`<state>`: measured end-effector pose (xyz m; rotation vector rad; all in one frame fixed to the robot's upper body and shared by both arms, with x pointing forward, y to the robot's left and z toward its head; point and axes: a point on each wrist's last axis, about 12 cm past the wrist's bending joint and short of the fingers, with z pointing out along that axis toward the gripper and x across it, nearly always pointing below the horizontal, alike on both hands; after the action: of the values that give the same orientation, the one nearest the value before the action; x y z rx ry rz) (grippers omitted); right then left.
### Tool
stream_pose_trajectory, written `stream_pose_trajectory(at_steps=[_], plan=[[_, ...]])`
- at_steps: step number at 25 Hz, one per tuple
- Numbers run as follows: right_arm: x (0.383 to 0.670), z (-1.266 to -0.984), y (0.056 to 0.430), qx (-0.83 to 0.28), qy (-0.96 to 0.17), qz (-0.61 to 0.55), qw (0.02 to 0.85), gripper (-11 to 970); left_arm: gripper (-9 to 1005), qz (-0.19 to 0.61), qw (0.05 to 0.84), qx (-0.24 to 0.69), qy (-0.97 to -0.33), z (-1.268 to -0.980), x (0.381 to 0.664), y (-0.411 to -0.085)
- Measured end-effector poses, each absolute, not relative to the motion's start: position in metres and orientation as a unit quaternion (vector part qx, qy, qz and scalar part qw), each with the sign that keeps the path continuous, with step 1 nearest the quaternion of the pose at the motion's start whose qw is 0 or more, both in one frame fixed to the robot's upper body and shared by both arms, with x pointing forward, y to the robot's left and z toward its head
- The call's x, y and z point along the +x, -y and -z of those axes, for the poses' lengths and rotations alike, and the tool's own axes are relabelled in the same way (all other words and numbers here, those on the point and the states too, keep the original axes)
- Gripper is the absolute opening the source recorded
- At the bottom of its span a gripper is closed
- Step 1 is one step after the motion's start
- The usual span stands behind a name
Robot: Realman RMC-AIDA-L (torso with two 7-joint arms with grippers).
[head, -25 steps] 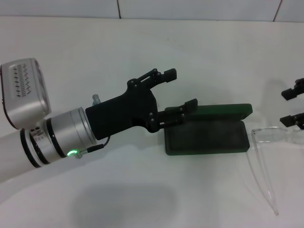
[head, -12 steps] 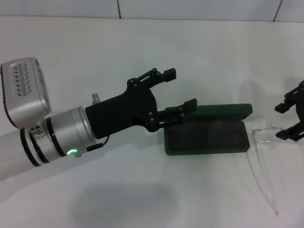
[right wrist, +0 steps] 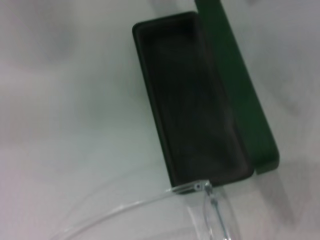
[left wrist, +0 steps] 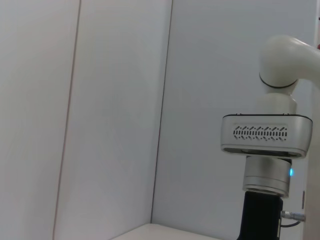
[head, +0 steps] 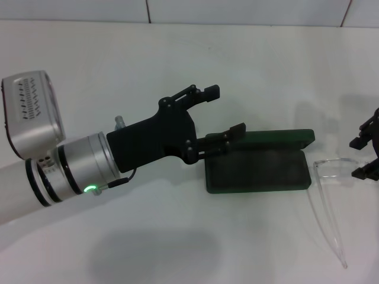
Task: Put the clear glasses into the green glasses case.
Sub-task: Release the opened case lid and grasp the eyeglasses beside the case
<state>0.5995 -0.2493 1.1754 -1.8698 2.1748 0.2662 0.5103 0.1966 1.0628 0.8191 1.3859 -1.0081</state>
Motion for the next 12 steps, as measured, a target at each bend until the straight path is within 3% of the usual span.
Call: stream_pose_trajectory(at_steps=[12], plan=[[0.598,-1.162,0.237,-0.654,-0.747,-0.077,0.097,596,888,0.427,0.584,0.359,-0.59,-1.063,0.512,-0.195]])
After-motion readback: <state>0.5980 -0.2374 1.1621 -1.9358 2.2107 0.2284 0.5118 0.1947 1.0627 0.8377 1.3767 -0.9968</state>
